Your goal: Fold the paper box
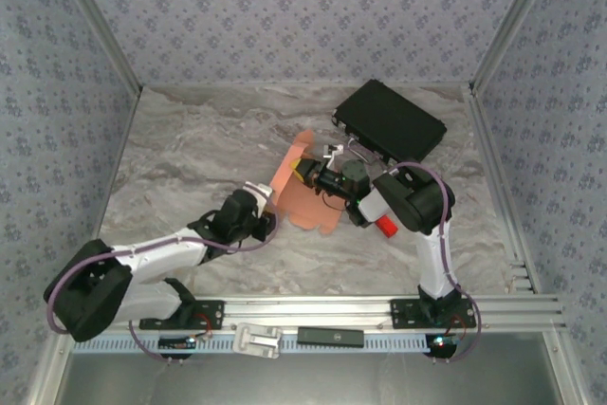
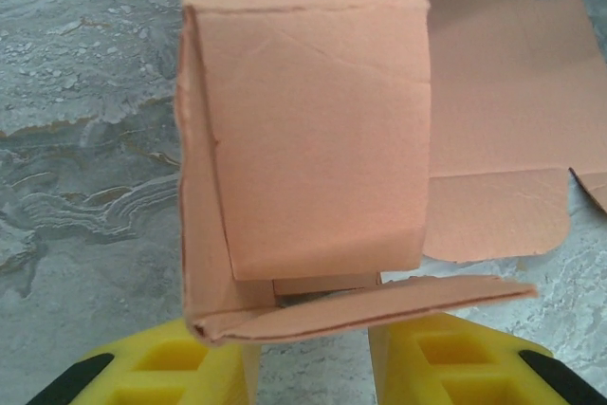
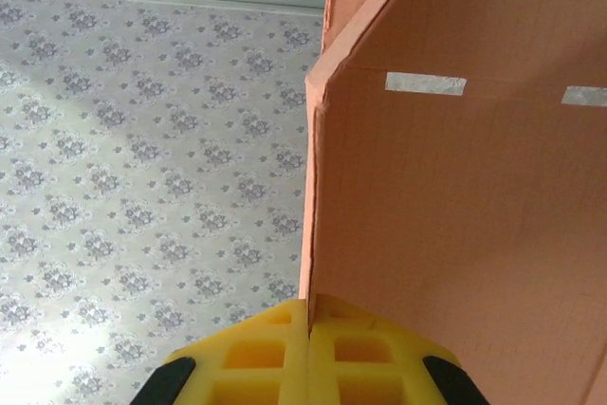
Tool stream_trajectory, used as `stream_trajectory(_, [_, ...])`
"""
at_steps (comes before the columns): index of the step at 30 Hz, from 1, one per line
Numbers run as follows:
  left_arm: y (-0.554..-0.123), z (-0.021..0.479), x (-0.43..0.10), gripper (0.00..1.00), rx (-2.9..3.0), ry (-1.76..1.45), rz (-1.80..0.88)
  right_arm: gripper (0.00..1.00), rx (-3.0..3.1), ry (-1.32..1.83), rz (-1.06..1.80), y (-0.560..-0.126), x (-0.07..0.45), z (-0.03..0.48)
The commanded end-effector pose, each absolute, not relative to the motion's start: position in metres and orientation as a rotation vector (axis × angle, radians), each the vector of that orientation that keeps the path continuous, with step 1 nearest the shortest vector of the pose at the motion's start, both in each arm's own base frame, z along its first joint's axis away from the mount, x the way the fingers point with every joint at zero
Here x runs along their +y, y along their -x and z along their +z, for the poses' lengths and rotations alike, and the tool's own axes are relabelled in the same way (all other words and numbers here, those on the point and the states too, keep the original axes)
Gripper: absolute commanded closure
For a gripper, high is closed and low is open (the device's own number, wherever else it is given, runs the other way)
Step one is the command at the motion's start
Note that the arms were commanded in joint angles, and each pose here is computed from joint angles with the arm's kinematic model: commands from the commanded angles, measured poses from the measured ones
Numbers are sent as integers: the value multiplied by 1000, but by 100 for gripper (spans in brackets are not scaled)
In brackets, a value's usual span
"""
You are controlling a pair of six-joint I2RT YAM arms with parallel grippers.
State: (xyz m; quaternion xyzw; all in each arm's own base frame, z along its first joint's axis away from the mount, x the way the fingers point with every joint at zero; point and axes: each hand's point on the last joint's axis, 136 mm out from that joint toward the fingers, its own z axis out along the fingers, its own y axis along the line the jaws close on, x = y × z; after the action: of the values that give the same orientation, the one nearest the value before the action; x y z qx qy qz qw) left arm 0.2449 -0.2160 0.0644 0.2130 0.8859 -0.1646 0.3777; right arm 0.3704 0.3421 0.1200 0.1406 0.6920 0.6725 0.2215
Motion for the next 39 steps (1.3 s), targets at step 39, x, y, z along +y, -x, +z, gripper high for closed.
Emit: stream_trajectory(39, [-288,114,-258,69,2031,-490,-212,100,1859,-516,1879,-378,354,131])
